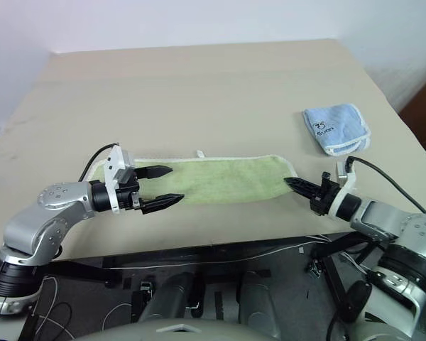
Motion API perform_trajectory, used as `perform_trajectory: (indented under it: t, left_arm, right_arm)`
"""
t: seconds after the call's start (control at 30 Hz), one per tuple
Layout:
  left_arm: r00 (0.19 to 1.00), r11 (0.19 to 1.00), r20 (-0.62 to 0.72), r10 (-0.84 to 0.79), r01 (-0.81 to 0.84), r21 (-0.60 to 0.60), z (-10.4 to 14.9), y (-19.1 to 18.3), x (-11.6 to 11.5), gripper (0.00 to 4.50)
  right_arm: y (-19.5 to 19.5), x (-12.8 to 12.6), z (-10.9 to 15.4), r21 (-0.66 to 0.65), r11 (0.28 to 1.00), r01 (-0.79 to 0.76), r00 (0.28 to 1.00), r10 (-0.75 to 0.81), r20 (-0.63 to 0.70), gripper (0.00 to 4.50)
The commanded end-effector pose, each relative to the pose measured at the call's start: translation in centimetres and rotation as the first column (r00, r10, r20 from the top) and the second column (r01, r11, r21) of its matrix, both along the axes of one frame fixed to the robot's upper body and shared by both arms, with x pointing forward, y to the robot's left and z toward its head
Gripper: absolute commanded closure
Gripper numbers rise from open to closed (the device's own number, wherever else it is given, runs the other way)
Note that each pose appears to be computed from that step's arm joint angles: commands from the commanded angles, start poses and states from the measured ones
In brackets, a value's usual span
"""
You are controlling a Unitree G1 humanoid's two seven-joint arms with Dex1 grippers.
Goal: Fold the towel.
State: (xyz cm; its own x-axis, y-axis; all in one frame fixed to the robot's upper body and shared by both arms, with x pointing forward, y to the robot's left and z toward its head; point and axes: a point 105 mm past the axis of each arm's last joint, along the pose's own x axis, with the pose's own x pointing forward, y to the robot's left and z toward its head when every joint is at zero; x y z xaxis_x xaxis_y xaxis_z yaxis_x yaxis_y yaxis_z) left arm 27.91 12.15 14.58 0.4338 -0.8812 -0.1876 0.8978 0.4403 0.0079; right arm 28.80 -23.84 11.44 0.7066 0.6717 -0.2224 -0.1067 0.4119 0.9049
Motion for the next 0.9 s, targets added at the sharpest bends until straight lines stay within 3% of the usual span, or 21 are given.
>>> perform_trajectory:
  t: [0.03,0.17,0.37,0.9]
  left_arm:
    - [0.999,1.000,0.040,-0.012,0.012,0.001,0.6,0.1,0.1,0.00]
    - [0.999,1.000,0.042,-0.014,0.014,0.004,0.5,0.1,0.2,0.00]
    - [0.999,1.000,0.051,-0.011,0.011,0.010,0.5,0.1,0.3,0.00]
    - [0.998,1.000,0.064,0.019,-0.020,0.022,0.3,0.4,0.0,0.00]
  right_arm:
    - [0.2,-0.4,2.5,-0.039,0.998,-0.049,0.994,0.052,0.097,4.44]
    - [2.6,-0.1,5.0,-0.106,0.983,-0.150,0.967,0.168,0.191,4.44]
    - [6.6,-0.1,6.6,-0.192,0.943,-0.270,0.907,0.316,0.277,4.44]
    - [15.1,1.0,5.0,-0.319,0.830,-0.458,0.791,0.544,0.279,4.44]
